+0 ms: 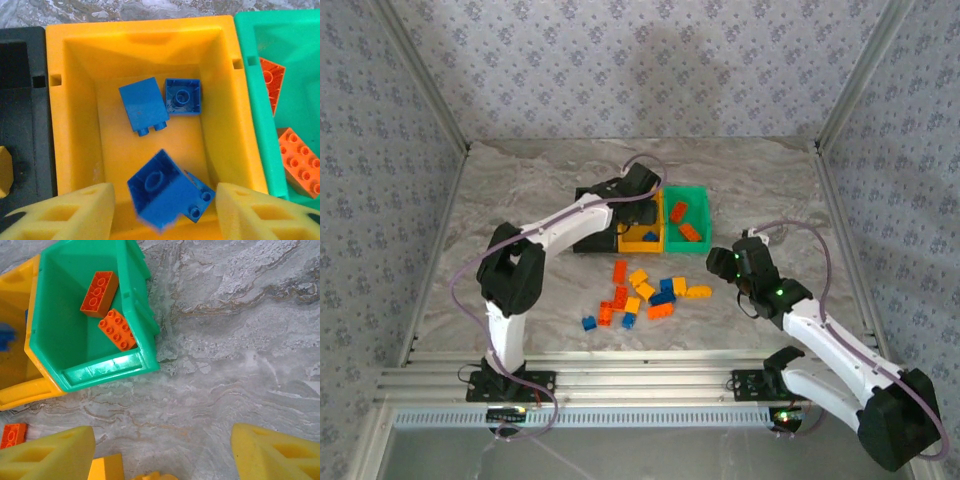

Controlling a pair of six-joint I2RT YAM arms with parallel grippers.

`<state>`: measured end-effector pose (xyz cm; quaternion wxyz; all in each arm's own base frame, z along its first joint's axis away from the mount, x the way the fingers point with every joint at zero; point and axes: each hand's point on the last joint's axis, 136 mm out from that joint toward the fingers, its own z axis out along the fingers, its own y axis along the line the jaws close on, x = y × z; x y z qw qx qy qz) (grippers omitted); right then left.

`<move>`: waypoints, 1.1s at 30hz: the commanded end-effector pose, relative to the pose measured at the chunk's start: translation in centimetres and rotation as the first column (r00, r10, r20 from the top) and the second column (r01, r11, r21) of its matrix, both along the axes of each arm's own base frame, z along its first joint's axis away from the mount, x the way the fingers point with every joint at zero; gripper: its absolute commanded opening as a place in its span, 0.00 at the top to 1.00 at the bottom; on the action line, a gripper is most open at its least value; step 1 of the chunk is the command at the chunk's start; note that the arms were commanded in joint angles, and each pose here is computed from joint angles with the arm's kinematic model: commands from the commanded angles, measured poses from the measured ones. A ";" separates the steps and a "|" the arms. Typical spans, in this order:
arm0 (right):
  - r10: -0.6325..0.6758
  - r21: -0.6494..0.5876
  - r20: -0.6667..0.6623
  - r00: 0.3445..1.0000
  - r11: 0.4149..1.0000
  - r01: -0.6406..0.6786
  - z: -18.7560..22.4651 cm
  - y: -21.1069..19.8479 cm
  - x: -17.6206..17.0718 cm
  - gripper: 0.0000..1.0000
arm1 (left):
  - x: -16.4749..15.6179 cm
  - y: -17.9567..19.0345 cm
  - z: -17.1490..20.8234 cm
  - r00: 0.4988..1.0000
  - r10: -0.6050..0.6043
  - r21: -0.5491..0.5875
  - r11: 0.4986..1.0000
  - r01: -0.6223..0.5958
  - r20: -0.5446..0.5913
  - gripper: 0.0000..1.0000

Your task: Sort the legos into containers by color

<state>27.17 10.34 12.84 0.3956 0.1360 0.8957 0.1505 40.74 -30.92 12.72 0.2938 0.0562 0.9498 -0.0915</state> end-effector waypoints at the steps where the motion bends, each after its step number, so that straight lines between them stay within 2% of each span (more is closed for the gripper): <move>1: -0.015 0.004 -0.011 1.000 1.000 0.015 0.0 -0.4 -0.3 0.26 | -0.5 -0.2 2.9 0.999 -0.027 -0.022 0.999 0.027 0.039 0.35; 7: -0.015 0.008 -0.013 1.000 1.000 0.015 -0.1 -0.4 -0.3 0.26 | -5.3 0.7 4.5 0.996 -0.077 -0.057 0.995 0.080 0.045 0.18; 12: -0.012 0.024 -0.014 1.000 1.000 0.013 -0.5 -0.2 -0.3 0.26 | -10.6 3.6 3.0 0.996 -0.084 -0.093 0.992 0.081 -0.026 0.13; 19: -0.006 0.019 -0.025 1.000 1.000 0.006 -1.1 -0.1 -0.2 0.26 | -18.8 9.4 -1.4 0.979 -0.067 -0.029 0.998 0.062 -0.194 0.12; 24: -0.004 0.021 -0.032 0.999 1.000 0.005 -1.5 0.0 -0.2 0.26 | -23.3 11.2 -4.0 0.950 -0.076 -0.068 0.996 0.058 -0.302 0.13; 29: -0.002 0.027 -0.034 0.999 1.000 0.003 -1.6 0.0 -0.2 0.26 | -25.5 11.9 -6.3 0.923 -0.064 -0.067 0.997 0.041 -0.380 0.16; 33: -0.003 0.023 -0.040 0.999 1.000 0.004 -1.7 -0.1 -0.3 0.26 | -26.2 12.8 -7.7 0.913 -0.038 -0.034 0.999 0.026 -0.407 0.23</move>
